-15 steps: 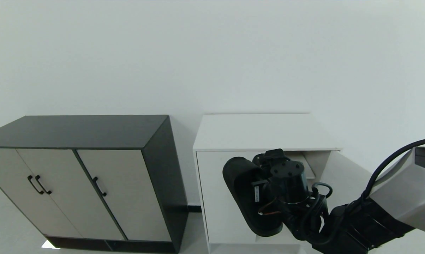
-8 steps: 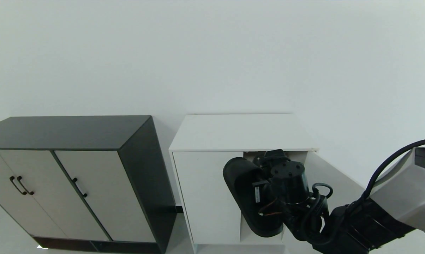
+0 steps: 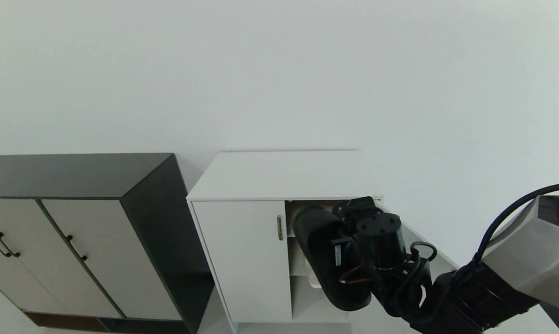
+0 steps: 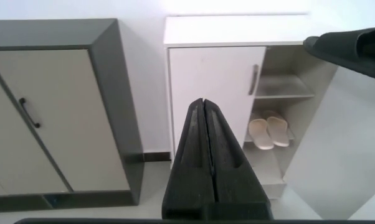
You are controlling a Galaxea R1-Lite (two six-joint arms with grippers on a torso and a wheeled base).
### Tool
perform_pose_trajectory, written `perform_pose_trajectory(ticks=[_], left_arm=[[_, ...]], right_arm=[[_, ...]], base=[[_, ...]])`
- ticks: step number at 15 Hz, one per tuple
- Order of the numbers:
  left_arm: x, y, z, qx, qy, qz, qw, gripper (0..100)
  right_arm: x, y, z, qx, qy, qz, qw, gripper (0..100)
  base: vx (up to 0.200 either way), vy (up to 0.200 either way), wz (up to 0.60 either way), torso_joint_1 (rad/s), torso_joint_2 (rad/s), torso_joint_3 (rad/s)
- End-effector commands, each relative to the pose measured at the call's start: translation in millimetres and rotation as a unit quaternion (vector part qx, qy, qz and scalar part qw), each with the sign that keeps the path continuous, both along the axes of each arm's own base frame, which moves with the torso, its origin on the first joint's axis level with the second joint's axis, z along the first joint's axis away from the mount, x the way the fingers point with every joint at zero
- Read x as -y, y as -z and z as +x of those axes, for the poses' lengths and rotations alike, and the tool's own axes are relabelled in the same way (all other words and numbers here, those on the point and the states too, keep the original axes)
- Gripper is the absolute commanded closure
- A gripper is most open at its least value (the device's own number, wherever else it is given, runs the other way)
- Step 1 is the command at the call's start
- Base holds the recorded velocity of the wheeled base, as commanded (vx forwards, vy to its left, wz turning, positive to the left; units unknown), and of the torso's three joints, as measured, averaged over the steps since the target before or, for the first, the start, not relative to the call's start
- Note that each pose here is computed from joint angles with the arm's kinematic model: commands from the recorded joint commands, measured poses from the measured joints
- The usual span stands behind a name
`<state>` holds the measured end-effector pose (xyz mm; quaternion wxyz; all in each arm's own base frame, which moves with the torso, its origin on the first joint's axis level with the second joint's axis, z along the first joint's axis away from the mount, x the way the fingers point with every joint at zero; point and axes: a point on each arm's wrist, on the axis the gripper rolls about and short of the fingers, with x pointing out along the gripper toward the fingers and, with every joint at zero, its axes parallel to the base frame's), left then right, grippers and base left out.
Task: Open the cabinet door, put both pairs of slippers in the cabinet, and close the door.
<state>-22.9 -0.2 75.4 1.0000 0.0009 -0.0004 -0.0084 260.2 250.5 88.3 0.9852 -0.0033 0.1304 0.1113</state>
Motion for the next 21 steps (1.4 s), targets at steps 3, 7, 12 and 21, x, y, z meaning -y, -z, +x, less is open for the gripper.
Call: perform_pose_trajectory(ticks=[3, 7, 12, 21], left_arm=[[0.0, -0.1, 0.1, 0.0, 0.0, 0.0, 1.0, 100], [0.0, -0.1, 0.1, 0.0, 0.0, 0.0, 1.0, 100], [0.0, -0.1, 0.1, 0.0, 0.0, -0.001, 1.0, 100], [0.0, -0.1, 0.1, 0.0, 0.0, -0.001, 1.0, 100]], right_arm=[[0.5, 2.6, -0.8, 0.001, -0.005, 0.002, 1.0, 100], [-0.3, 3.3, -1.1, 0.004, -0.012, -0.006, 1.0, 100], [-1.7, 3.4, -4.1, 0.013, -0.025, 0.006, 1.0, 100], [-3.5, 8.3, -7.7, 0.007, -0.031, 0.0, 1.0, 100]], base=[[0.0, 0.0, 0.0, 0.0, 0.0, 0.0], [0.0, 0.0, 0.0, 0.0, 0.0, 0.0], [0.0, 0.0, 0.0, 0.0, 0.0, 0.0], [0.0, 0.0, 0.0, -0.006, 0.01, 0.008]])
